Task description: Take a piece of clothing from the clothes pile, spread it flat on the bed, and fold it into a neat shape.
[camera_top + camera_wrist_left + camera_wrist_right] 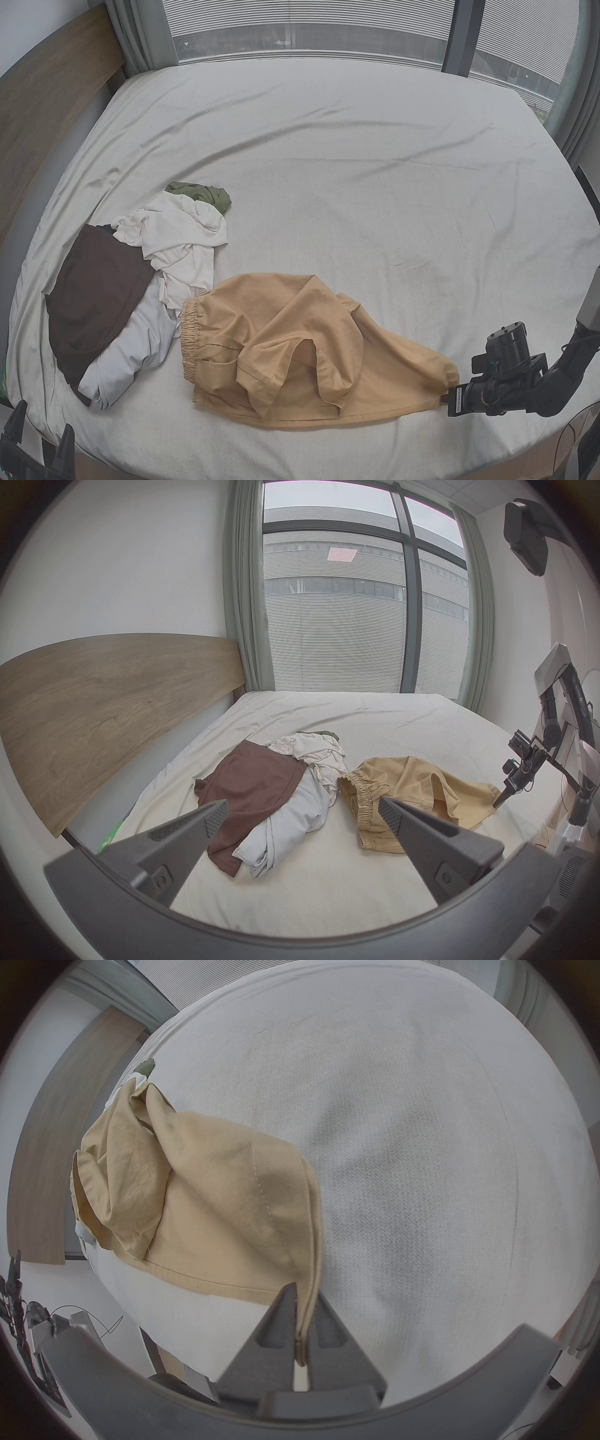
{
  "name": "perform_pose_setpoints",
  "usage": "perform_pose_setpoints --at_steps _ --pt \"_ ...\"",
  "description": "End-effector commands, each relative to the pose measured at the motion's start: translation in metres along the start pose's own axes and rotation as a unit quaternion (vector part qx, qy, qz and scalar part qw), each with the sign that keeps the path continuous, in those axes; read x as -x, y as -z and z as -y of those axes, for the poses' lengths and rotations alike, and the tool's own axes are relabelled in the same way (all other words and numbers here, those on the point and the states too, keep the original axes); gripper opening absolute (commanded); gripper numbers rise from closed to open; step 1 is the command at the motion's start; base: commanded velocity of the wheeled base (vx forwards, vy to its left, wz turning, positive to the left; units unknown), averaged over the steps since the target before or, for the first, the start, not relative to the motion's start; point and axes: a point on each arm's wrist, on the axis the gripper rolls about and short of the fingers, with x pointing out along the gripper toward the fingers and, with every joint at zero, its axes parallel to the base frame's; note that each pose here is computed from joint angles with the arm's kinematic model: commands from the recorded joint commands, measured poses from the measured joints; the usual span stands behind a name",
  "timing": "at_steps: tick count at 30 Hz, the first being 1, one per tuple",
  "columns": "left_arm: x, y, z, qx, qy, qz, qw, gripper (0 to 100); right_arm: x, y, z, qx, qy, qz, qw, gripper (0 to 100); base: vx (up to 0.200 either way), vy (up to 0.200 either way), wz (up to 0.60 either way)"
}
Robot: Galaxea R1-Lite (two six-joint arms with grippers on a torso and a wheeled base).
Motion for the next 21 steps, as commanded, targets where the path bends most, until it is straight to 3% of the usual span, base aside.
perform_pose_setpoints --at_steps 1,8,9,14,21 --pt "0.000 0.005 0.000 0.000 0.000 -0.001 1.0000 100 -0.001 0.001 0.001 -0.001 0.002 -0.002 1.0000 0 0.000 0.000 0.00" --pt "0.000 0.005 0.000 0.001 0.000 -0.001 1.0000 100 -0.001 -0.002 -0.002 0.002 -0.007 0.015 0.9999 0 0.000 0.000 0.00" --pt "0.000 0.005 0.000 0.001 0.000 -0.001 1.0000 100 -0.001 -0.002 -0.002 0.002 -0.007 0.016 0.9998 100 0.000 0.000 0.00" --pt "0.000 0.005 0.000 0.002 0.000 -0.001 1.0000 100 0.005 -0.009 -0.005 0.003 -0.021 0.052 0.9984 100 0.000 0.000 0.00" --pt "0.000 0.005 0.000 0.002 0.009 -0.001 1.0000 100 0.048 -0.019 -0.027 0.033 -0.089 0.169 0.9811 100 0.000 0.000 0.00"
